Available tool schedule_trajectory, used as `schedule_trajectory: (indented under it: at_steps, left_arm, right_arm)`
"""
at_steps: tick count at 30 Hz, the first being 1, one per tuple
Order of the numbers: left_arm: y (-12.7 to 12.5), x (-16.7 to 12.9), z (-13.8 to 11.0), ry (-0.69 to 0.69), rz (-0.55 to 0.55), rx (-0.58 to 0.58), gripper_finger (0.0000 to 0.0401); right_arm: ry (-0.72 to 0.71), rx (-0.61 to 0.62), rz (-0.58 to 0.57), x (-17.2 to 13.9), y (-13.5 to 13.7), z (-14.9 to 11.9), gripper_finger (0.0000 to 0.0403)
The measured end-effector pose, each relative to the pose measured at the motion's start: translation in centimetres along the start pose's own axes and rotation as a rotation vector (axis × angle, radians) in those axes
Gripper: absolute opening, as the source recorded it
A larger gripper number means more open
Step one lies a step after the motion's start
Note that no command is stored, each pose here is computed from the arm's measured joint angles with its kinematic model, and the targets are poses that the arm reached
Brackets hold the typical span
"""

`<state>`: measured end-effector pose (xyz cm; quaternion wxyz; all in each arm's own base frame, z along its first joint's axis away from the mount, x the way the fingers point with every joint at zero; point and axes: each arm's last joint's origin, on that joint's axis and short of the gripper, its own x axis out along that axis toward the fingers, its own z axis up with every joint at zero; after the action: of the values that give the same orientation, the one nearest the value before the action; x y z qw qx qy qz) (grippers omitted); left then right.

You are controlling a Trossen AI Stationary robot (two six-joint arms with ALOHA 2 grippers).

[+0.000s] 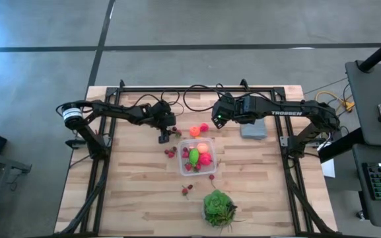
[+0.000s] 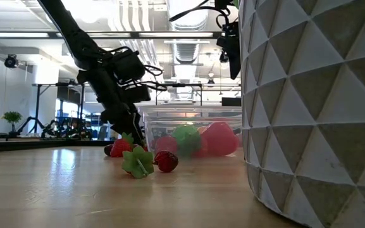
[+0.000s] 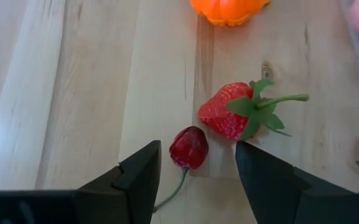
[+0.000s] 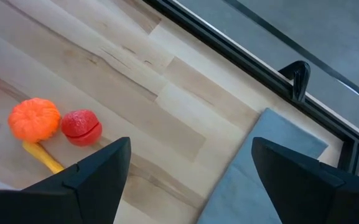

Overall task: Pick and placing Produce into tupperware
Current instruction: Put the red cherry into the transparent container

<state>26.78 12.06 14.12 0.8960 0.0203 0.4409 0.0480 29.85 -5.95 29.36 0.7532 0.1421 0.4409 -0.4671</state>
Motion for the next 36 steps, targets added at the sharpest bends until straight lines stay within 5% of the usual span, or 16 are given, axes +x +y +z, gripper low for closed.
schedule_trajectory:
  at_steps: [10,36]
  left_arm:
    - [0.12,-0.01,0.27,-0.026,0.019,0.008,0.0136]
    - [0.17,0.05,0.22,-0.027,0.054,0.008,0.0134]
  right_arm:
    - [0.002,-0.004,-0.001,0.11,0.02,-0.09,0.0327]
    - [0.001,-0.012,-0.002,0.19,0.03,-0.14,0.0327]
